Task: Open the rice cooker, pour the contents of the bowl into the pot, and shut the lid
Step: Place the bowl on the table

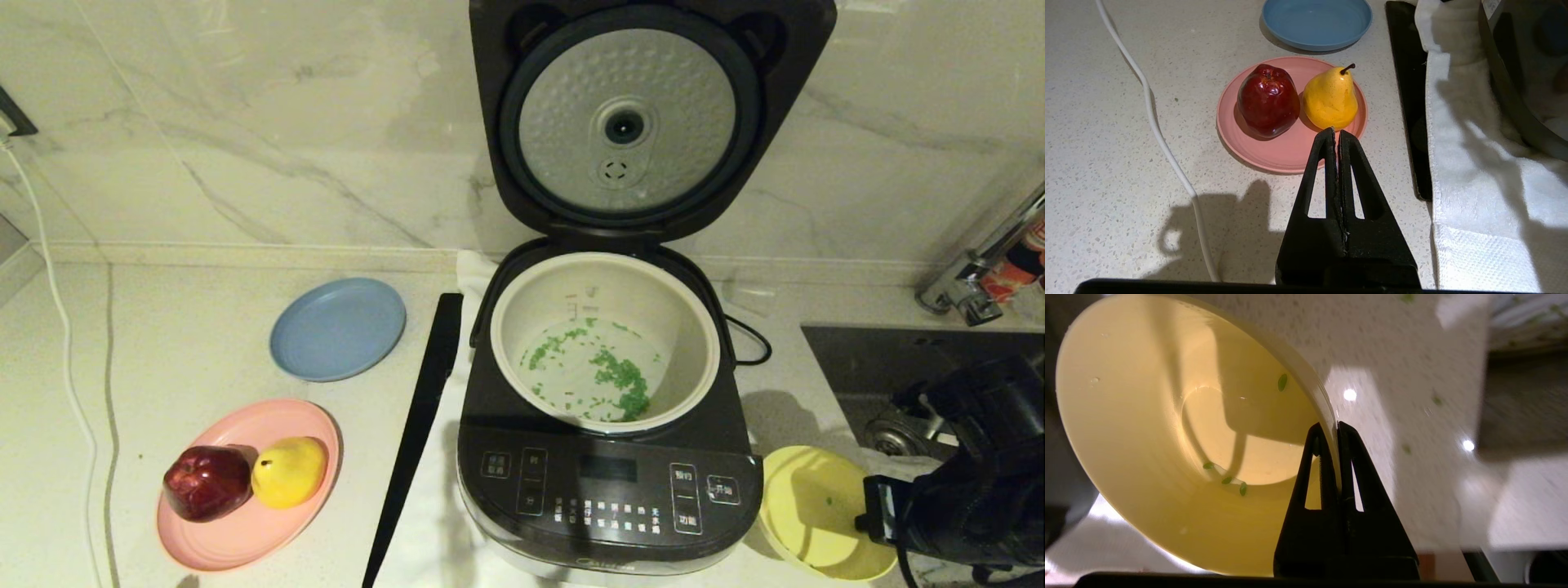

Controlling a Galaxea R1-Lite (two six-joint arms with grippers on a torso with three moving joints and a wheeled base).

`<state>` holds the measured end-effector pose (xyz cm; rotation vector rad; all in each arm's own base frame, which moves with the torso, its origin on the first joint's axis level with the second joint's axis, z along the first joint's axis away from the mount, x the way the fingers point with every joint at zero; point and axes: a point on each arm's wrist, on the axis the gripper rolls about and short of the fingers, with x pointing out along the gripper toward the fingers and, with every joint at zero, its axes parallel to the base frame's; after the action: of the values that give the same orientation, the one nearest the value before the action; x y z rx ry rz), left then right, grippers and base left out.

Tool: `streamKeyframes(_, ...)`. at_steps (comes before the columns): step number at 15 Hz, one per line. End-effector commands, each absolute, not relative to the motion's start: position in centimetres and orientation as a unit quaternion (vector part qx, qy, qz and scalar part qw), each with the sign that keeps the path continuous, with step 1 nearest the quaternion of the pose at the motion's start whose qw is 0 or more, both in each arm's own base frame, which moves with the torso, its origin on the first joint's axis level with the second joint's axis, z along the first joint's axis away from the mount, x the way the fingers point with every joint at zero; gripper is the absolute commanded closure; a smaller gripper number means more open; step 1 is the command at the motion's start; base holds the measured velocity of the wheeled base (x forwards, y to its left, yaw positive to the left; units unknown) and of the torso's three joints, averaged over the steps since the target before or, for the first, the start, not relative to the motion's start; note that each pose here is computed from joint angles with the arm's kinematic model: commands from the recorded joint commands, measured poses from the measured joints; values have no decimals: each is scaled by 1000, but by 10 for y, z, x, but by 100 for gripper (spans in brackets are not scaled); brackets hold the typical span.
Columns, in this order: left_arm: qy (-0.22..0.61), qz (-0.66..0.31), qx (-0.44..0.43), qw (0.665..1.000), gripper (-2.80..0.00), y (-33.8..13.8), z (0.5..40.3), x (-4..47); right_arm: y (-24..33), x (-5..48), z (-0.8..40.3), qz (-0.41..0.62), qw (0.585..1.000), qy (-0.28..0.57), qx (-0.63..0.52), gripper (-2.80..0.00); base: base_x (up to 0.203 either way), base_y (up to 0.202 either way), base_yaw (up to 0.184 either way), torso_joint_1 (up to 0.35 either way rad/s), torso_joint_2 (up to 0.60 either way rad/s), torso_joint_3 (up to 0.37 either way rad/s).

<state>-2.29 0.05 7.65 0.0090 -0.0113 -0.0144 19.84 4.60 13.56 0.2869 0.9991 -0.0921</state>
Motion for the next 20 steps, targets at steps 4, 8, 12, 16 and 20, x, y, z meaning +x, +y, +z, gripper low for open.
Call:
streamKeyframes(4,-5,-7,5,1000,0,1,76,-23,52,229,99,-62,854,496,141,0,0,0,0,0,0,0)
streamKeyframes(8,-5,-7,5,1000,0,1,76,-23,53,237,95,-64,853,498,141,0,0,0,0,0,0,0)
streamKeyframes(12,-4,-7,5,1000,0,1,75,-23,50,237,96,-66,858,488,145,0,0,0,0,0,0,0)
streamKeyframes(16,-5,-7,5,1000,0,1,76,-23,48,234,111,-62,872,459,156,-280,0,0,0,0,0,0)
streamKeyframes(20,-4,-7,5,1000,0,1,75,-23,41,224,137,-74,895,406,173,-280,0,0,0,0,0,0)
